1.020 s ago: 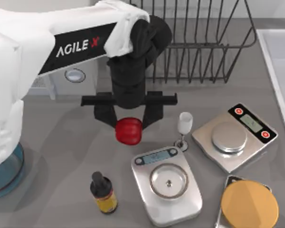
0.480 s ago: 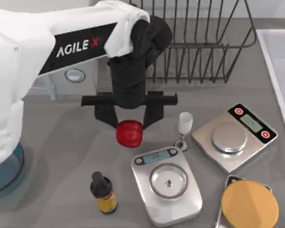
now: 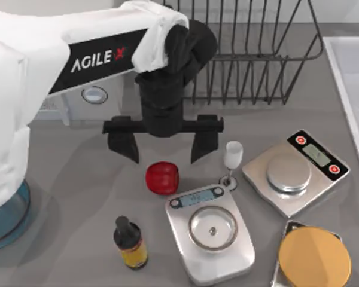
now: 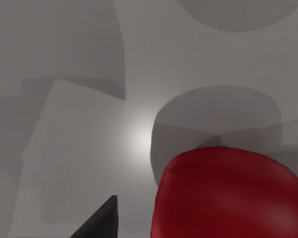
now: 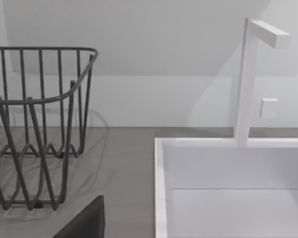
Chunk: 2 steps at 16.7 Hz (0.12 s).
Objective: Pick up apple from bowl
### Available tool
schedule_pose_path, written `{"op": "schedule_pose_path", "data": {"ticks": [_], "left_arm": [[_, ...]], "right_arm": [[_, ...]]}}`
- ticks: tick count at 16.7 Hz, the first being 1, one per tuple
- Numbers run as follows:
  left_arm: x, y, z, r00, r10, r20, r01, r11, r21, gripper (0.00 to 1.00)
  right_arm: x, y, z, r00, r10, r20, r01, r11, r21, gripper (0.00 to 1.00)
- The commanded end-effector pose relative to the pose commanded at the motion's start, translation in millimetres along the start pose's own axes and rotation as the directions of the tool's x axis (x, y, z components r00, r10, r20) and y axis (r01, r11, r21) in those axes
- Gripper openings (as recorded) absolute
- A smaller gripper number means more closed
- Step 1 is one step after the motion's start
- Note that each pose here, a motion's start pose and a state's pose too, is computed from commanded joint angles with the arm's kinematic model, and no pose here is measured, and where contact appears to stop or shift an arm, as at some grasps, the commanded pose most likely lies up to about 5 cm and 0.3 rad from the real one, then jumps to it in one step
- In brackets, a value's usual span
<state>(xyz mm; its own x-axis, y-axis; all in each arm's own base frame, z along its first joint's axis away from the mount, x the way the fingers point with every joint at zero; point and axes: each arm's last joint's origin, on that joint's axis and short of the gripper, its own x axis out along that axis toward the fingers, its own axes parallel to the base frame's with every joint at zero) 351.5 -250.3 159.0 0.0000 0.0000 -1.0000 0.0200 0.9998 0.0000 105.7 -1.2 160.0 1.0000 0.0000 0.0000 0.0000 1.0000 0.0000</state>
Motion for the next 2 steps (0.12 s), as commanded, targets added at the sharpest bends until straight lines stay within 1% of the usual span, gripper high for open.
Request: {"op": "schedule_pose_path", "data": {"ticks": [2], "left_arm": [[0.0,0.0,0.0,1.0,0.0,0.0,0.0,1.0,0.0,1.0]], "right_arm": [[0.0,0.0,0.0,1.0,0.0,0.0,0.0,1.0,0.0,1.0]]}}
